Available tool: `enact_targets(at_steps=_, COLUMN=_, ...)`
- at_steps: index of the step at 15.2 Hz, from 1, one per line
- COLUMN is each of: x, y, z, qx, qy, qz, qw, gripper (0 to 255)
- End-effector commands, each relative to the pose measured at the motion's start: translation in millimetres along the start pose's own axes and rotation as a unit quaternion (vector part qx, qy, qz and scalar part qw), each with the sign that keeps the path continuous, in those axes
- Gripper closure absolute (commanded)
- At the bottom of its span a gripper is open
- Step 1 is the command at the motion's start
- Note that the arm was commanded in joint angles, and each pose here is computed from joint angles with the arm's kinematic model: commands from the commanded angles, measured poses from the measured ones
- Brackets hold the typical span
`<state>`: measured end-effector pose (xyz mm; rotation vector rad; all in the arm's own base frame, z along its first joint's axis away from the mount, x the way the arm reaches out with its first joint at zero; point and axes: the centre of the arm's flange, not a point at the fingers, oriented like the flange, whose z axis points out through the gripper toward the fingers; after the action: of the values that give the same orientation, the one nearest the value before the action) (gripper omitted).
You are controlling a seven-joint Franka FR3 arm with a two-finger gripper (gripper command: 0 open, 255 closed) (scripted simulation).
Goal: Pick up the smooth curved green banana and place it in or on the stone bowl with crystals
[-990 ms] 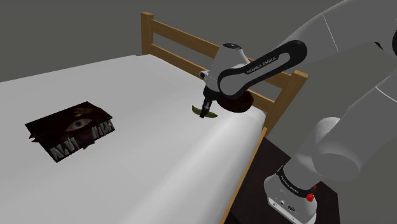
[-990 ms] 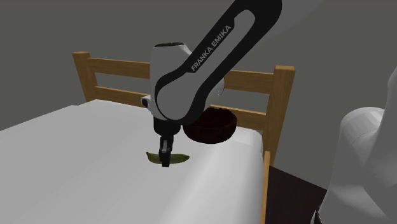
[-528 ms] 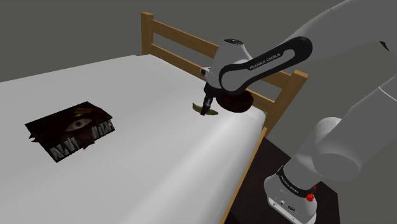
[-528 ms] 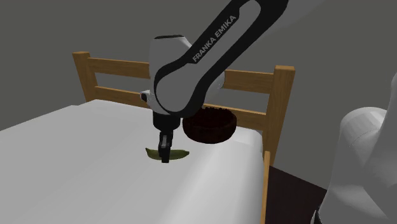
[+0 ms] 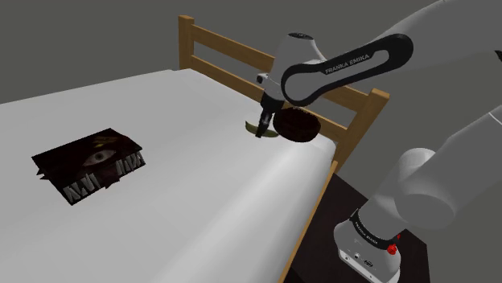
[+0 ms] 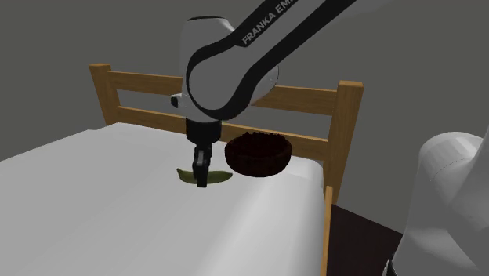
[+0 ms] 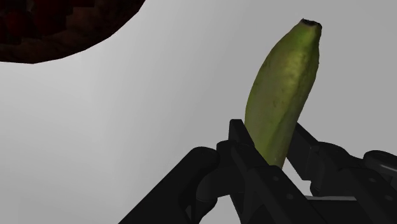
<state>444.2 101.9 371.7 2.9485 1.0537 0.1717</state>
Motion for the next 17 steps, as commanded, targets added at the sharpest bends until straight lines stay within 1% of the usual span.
enact_targets(at_steps=1, x=0.6, y=0.6, z=-11.7, qx=0.000, qy=0.000, qz=0.000, qw=1.0000, gripper=255)
enact_targets(at_steps=17, x=9.1, y=4.1, z=-95.6, qx=0.000, qy=0.000, qz=0.000, qw=1.0000, gripper=255)
